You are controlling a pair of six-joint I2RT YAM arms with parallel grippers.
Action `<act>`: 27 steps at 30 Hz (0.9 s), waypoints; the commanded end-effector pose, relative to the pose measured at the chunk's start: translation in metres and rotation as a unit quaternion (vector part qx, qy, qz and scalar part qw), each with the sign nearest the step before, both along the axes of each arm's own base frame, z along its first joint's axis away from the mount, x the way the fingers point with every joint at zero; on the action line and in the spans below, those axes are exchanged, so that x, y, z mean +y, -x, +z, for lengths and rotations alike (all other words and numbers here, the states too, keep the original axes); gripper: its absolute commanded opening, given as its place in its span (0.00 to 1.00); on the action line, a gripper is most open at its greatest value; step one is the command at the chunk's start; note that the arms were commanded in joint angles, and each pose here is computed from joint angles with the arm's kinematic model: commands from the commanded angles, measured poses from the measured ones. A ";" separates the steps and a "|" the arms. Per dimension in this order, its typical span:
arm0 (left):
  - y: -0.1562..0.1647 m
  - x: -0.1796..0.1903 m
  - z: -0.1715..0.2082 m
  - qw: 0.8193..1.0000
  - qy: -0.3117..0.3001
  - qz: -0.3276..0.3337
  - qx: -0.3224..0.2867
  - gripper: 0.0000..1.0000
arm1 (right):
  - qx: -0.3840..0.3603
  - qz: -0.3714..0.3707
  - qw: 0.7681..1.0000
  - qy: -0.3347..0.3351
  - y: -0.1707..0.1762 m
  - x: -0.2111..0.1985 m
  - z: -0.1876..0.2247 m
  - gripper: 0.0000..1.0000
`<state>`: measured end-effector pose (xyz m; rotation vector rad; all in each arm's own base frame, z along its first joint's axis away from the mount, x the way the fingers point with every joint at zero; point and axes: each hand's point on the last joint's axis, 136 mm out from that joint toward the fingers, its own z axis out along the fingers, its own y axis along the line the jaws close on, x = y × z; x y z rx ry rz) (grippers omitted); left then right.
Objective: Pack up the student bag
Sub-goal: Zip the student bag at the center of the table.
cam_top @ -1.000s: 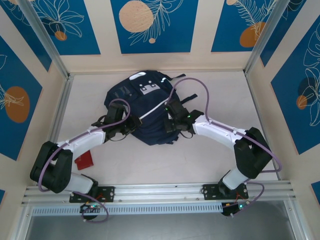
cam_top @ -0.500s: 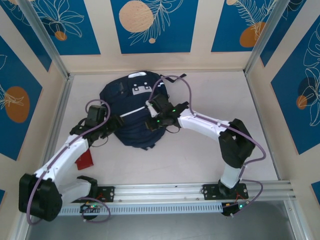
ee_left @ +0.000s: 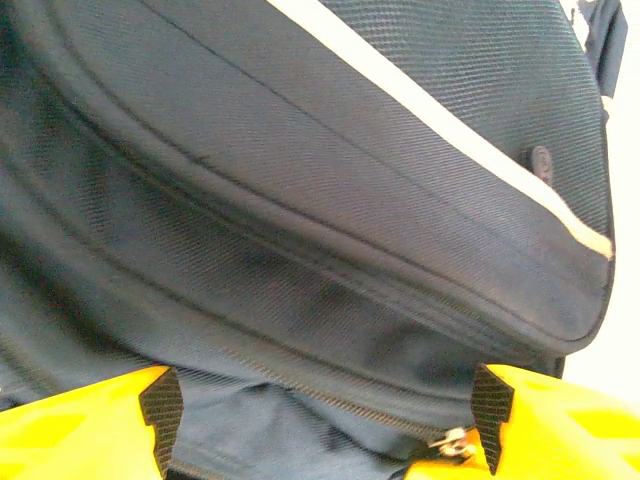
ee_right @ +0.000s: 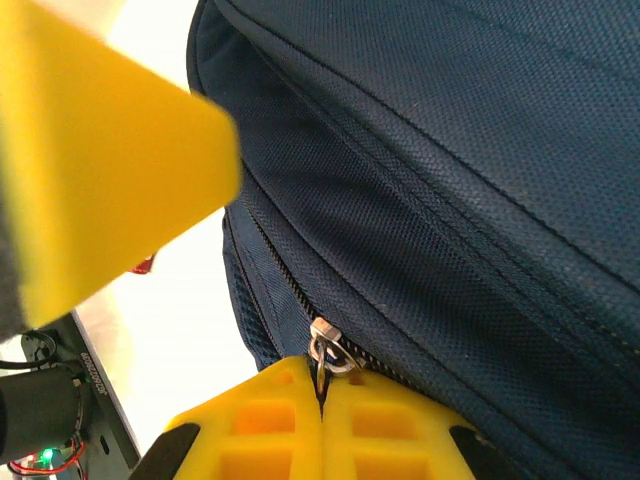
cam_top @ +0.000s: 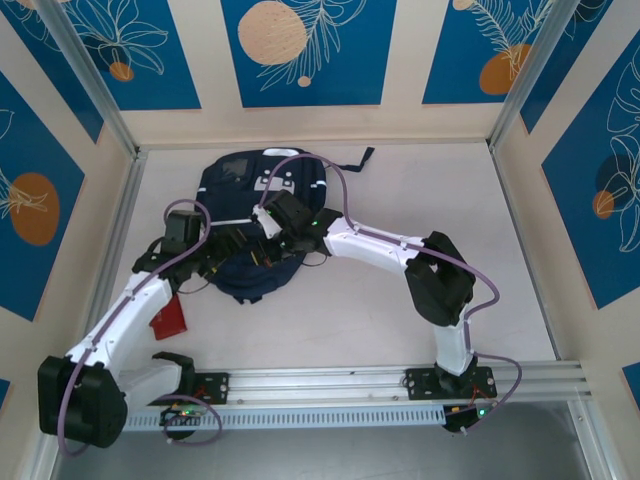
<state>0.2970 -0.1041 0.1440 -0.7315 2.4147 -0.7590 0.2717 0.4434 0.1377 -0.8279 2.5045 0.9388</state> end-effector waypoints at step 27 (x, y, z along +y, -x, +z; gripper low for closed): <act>0.012 0.032 -0.032 0.995 -0.079 0.029 0.057 0.00 | -0.060 -0.147 0.970 0.181 -0.053 -0.129 -0.005 0.00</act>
